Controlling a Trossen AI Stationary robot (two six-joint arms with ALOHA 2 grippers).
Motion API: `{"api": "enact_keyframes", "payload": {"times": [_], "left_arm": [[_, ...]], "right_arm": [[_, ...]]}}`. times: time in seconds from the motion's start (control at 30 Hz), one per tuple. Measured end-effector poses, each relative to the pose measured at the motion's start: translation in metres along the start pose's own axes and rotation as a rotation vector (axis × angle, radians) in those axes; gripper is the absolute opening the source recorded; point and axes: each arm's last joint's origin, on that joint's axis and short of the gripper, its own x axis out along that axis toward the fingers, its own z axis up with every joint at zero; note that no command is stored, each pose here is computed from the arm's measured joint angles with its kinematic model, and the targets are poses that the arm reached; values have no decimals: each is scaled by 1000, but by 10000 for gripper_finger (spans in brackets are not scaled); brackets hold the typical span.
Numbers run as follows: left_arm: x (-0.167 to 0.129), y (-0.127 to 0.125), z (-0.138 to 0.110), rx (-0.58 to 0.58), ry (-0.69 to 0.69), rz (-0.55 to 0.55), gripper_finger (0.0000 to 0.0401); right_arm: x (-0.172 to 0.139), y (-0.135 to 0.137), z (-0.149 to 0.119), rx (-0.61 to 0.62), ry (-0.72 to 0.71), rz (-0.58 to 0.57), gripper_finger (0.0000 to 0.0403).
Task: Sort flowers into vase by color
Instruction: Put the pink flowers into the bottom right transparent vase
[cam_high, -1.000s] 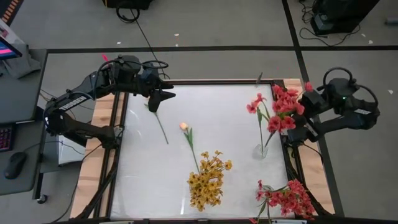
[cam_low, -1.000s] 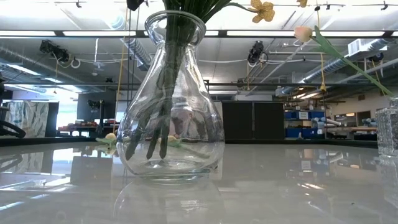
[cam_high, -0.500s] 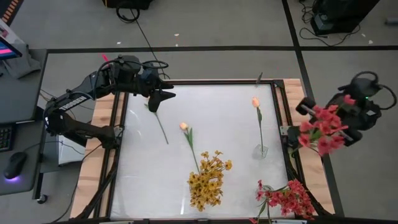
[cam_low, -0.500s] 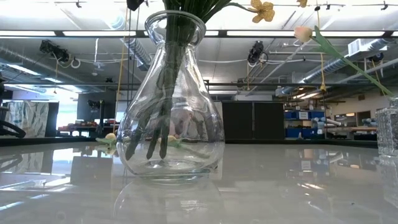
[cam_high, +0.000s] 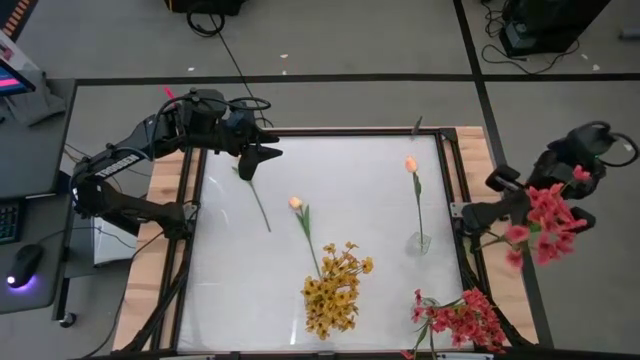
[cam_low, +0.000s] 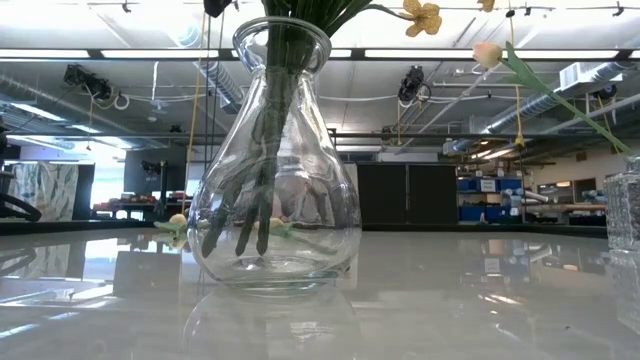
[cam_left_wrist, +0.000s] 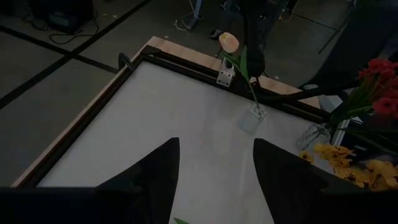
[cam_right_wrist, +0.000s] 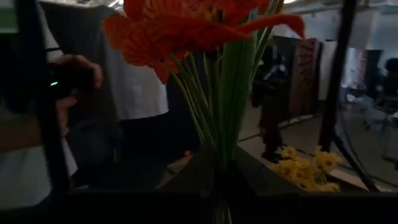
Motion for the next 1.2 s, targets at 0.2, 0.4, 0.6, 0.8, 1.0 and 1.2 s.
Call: {"api": "enact_keyframes", "payload": {"times": [0.2,0.4,0.6,0.8,1.0,1.2], "left_arm": [[0,0,0,0,0,0,210],[0,0,0,0,0,0,210],[0,0,0,0,0,0,210],[0,0,0,0,0,0,210],[0,0,0,0,0,0,210],[0,0,0,0,0,0,210]], "right_arm": [[-4,4,-5,-32,-22,95,30],[-12,8,-23,-52,-129,163,30],[-21,10,-35,-73,-183,206,29],[-26,9,-52,-78,-213,255,28],[-29,9,-64,-63,-261,316,28],[-31,9,-76,-16,-287,404,28]]}}
